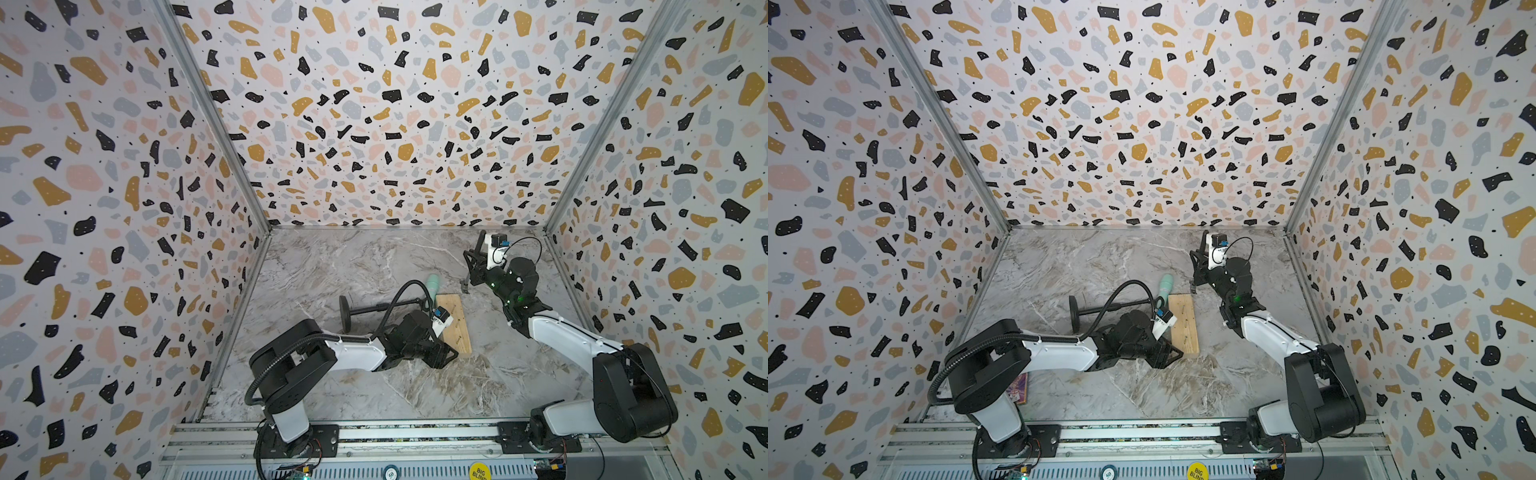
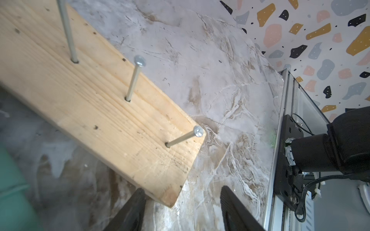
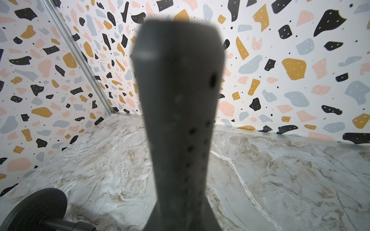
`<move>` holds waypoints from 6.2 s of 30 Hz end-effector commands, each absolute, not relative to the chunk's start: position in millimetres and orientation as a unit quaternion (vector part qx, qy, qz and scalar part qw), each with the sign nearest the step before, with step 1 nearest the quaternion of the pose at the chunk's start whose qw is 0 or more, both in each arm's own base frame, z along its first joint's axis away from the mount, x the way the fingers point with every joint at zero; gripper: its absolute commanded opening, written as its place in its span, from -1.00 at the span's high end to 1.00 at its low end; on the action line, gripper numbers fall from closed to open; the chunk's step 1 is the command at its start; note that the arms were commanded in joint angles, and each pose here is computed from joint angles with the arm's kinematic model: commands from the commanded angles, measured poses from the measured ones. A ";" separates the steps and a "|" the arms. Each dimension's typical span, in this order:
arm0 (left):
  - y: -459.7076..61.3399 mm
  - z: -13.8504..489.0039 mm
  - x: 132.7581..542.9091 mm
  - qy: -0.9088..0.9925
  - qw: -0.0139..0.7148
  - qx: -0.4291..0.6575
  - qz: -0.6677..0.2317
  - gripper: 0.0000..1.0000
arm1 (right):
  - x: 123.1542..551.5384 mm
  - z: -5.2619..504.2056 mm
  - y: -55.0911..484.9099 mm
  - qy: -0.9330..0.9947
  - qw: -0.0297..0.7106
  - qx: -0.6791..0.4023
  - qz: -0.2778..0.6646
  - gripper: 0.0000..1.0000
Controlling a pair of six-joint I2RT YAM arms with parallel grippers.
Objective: Use a claw hammer to pull out a nail
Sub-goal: Adjust the mounting plate at the center of the board, then remove the nail from the mounting plate.
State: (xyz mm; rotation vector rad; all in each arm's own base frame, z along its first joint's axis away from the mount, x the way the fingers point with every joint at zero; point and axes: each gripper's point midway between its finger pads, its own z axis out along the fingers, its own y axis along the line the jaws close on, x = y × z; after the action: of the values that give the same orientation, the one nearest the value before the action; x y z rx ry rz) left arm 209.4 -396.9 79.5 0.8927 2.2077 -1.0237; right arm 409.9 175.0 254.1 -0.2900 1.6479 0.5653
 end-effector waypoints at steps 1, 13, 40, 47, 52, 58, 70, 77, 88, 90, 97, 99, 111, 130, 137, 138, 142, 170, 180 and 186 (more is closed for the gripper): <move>-386.4 106.3 224.9 0.810 0.339 0.335 -0.341 -0.23 | 407.3 281.8 181.8 0.677 0.678 -0.133 0.252 1.00; -422.5 96.2 254.4 0.768 0.368 0.429 -0.300 1.00 | 411.4 275.1 191.7 0.683 0.675 -0.129 0.248 1.00; -409.8 53.0 251.4 0.789 0.359 0.341 -0.364 1.00 | 400.6 246.0 208.9 0.676 0.696 -0.110 0.216 1.00; -400.2 37.5 248.6 0.801 0.346 0.335 -0.357 1.00 | 395.6 241.0 206.6 0.676 0.699 -0.114 0.203 1.00; -399.7 33.7 246.0 0.803 0.340 0.333 -0.360 1.00 | 391.6 238.2 202.1 0.663 0.714 -0.112 0.192 1.00; -399.3 32.5 246.7 0.804 0.340 0.331 -0.358 1.00 | 389.2 231.8 206.4 0.652 0.725 -0.130 0.181 1.00; -399.4 26.2 246.9 0.809 0.332 0.329 -0.355 1.00 | 401.7 227.1 208.7 0.647 0.729 -0.152 0.162 1.00; -398.9 23.4 245.4 0.811 0.327 0.330 -0.355 1.00 | 393.1 226.1 211.9 0.650 0.721 -0.170 0.171 1.00; -399.3 21.6 246.1 0.813 0.325 0.330 -0.353 1.00 | 381.3 231.1 212.1 0.649 0.716 -0.184 0.179 1.00; -399.3 21.2 246.6 0.813 0.325 0.330 -0.353 1.00 | 380.5 230.9 211.4 0.650 0.715 -0.185 0.177 1.00; -401.1 19.9 246.5 0.813 0.322 0.331 -0.353 1.00 | 378.0 226.4 209.0 0.648 0.720 -0.189 0.161 1.00; -401.4 18.6 246.4 0.814 0.320 0.332 -0.354 1.00 | 381.6 222.5 211.1 0.651 0.717 -0.191 0.159 1.00; -402.0 17.2 246.6 0.815 0.318 0.331 -0.353 1.00 | 389.7 211.4 223.1 0.675 0.687 -0.208 0.171 1.00; -401.9 16.3 247.3 0.817 0.317 0.328 -0.352 1.00 | 374.7 220.8 221.4 0.688 0.674 -0.210 0.169 1.00; -401.4 16.1 247.6 0.818 0.317 0.326 -0.352 1.00 | 370.8 227.1 219.0 0.687 0.675 -0.210 0.169 1.00; -401.7 16.1 247.2 0.817 0.317 0.327 -0.353 1.00 | 372.4 225.9 219.4 0.692 0.670 -0.210 0.169 1.00; -401.2 16.6 247.9 0.817 0.318 0.326 -0.352 1.00 | 381.0 218.1 224.6 0.720 0.636 -0.216 0.178 1.00; -399.0 16.4 250.6 0.819 0.321 0.323 -0.349 1.00 | 394.4 177.4 221.0 0.834 0.471 -0.218 0.187 1.00; -397.9 15.4 251.3 0.820 0.321 0.321 -0.348 1.00 | 398.1 156.0 222.0 0.859 0.427 -0.211 0.190 1.00; -397.6 15.0 251.2 0.821 0.321 0.320 -0.347 1.00 | 399.4 142.9 216.3 0.876 0.396 -0.200 0.190 1.00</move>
State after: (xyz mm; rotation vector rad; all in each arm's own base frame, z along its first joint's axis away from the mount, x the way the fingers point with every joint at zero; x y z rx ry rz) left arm 256.9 -417.3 61.2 0.8324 1.9933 -1.0004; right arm 413.8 218.9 169.4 -0.5001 2.0836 0.4502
